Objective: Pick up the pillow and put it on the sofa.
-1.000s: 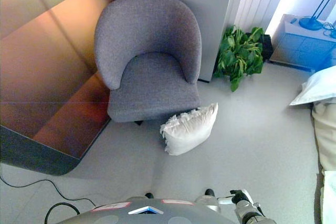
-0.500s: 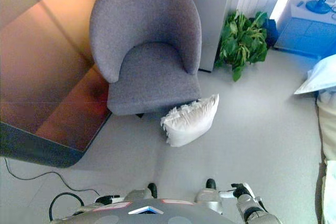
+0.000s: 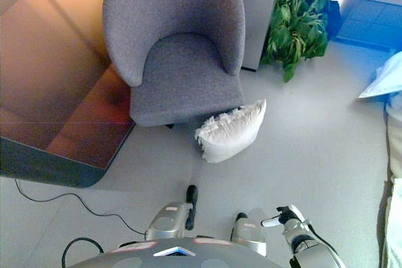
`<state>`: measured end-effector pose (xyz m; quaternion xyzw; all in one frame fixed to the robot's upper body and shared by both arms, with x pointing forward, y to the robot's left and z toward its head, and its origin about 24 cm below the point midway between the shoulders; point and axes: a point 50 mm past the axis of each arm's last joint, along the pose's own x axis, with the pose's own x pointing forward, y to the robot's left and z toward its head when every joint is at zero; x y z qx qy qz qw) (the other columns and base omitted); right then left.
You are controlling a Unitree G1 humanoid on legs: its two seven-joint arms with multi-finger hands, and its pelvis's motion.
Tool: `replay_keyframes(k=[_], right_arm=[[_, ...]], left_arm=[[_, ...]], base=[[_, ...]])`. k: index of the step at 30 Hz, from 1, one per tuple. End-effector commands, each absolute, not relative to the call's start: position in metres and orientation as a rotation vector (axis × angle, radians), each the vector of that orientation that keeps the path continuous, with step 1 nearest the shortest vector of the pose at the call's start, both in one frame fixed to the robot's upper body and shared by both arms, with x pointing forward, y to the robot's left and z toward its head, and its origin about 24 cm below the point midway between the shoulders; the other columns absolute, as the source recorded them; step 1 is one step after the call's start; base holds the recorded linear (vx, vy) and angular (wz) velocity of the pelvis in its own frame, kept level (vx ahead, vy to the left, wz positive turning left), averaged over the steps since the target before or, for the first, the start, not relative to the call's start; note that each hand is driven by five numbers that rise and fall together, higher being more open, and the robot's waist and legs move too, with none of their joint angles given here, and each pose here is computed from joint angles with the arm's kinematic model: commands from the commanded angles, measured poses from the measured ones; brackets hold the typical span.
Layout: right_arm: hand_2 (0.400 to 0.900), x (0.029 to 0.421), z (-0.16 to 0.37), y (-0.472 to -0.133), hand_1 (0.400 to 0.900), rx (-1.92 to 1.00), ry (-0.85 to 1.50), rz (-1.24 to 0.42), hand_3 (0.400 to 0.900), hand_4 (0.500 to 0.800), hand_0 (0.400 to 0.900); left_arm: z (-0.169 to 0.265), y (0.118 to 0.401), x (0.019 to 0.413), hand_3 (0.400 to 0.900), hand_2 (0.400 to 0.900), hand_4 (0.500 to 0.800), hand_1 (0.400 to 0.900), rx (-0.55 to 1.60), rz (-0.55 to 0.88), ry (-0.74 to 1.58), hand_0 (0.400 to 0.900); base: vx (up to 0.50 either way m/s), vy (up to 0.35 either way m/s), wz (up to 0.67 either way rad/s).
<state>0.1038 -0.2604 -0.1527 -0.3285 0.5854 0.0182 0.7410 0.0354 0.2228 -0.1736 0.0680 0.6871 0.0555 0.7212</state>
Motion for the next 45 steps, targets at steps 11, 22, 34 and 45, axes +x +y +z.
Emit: replay_keyframes(k=[11,22,34,45], right_arm=[[0.9,0.157,-0.124,-0.275,0.9,-1.326,0.936,0.107,0.9,0.8,0.9],[0.9,0.271,-0.032,-0.282,0.9,-1.941,0.379,-0.112,0.9,0.8,0.9],[0.9,0.338,0.052,-0.282,0.9,-1.924,0.127,-0.167,0.9,0.8,0.9],[0.9,0.368,0.094,-0.253,0.9,-1.879,-0.021,-0.164,0.9,0.8,0.9]], left_arm=[[-0.151,0.275,0.089,0.9,0.9,0.8,0.9,0.291,0.18,1.4,0.9],[-0.144,0.274,0.116,0.9,0.9,0.8,0.9,0.283,0.172,1.282,0.9],[-0.149,0.268,0.108,0.9,0.9,0.8,0.9,0.254,0.133,1.268,0.9],[-0.152,0.266,0.099,0.9,0.9,0.8,0.9,0.233,0.131,1.273,0.9]], base=[[0.181,-0.033,0.02],[-0.092,-0.185,0.05],[-0.021,0.026,0.13],[-0.038,0.042,0.13]])
